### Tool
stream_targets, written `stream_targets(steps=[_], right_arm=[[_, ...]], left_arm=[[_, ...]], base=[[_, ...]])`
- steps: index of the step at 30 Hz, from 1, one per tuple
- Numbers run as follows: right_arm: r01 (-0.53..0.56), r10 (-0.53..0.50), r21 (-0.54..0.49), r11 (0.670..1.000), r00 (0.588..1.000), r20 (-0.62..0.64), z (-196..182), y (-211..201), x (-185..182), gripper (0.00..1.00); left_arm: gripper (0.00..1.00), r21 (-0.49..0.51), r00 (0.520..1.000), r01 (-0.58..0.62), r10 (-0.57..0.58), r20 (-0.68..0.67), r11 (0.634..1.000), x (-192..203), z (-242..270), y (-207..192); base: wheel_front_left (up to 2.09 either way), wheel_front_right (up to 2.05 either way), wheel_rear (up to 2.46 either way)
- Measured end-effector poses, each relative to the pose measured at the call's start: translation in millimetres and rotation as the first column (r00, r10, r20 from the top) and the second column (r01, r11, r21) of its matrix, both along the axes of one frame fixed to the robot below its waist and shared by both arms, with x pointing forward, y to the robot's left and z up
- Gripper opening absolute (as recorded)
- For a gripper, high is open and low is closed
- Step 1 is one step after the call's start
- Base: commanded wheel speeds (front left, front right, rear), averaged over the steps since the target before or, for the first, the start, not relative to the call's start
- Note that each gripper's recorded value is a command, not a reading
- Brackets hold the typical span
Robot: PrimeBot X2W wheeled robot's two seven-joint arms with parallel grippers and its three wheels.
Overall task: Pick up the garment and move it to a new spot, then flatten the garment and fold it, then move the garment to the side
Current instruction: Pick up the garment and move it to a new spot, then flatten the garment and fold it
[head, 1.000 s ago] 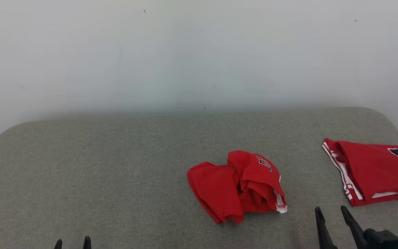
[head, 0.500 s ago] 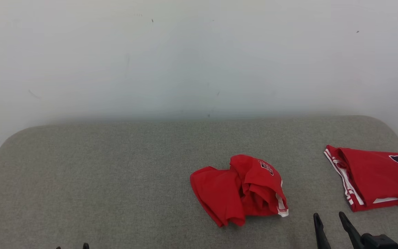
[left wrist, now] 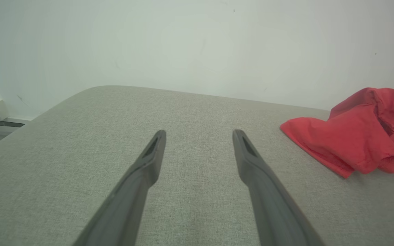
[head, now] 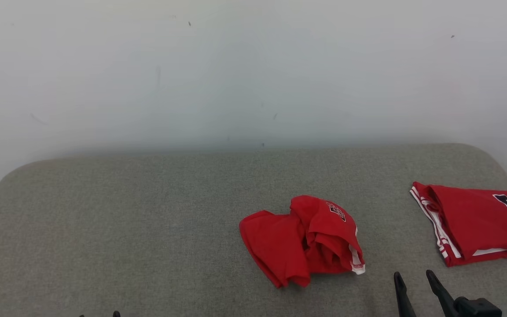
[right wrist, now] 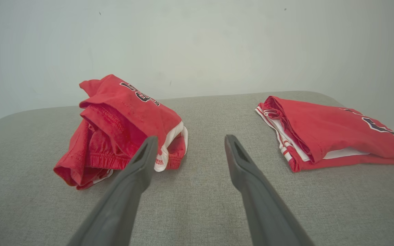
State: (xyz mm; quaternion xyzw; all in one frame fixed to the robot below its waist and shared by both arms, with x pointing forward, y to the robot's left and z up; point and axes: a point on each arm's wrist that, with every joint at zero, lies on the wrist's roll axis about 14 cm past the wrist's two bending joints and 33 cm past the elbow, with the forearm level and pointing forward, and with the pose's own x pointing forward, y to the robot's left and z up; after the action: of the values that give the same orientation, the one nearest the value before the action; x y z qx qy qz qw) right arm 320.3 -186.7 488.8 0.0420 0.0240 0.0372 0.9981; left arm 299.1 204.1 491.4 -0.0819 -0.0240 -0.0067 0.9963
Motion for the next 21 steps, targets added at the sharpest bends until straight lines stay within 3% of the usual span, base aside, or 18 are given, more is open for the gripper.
stream_targets(steps=[6, 12, 16, 21], right_arm=[[-0.001, 0.001, -0.001, 1.000, 1.000, -0.001, 0, 0, -1, 1.00], [0.045, -0.045, -0.006, 0.999, 0.999, -0.007, -1, -15, -8, 1.00], [0.090, -0.090, -0.010, 0.996, 0.996, -0.016, -3, -30, -14, 1.00], [0.155, -0.155, -0.012, 0.988, 0.988, -0.018, -3, -49, -23, 1.00]], left_arm=[[1.00, -0.004, 0.999, 0.044, -0.044, -0.008, 0.999, 5, -2, -14], [1.00, -0.013, 0.980, 0.196, -0.196, -0.013, 0.980, 27, 1, -62], [1.00, -0.019, 0.931, 0.363, -0.363, -0.027, 0.932, 46, 7, -120], [1.00, 0.018, 0.814, 0.581, -0.579, -0.044, 0.814, 59, 14, -199]], base=[[0.00, 0.00, 0.00], [0.00, 0.00, 0.00], [0.00, 0.00, 0.00], [0.00, 0.00, 0.00]])
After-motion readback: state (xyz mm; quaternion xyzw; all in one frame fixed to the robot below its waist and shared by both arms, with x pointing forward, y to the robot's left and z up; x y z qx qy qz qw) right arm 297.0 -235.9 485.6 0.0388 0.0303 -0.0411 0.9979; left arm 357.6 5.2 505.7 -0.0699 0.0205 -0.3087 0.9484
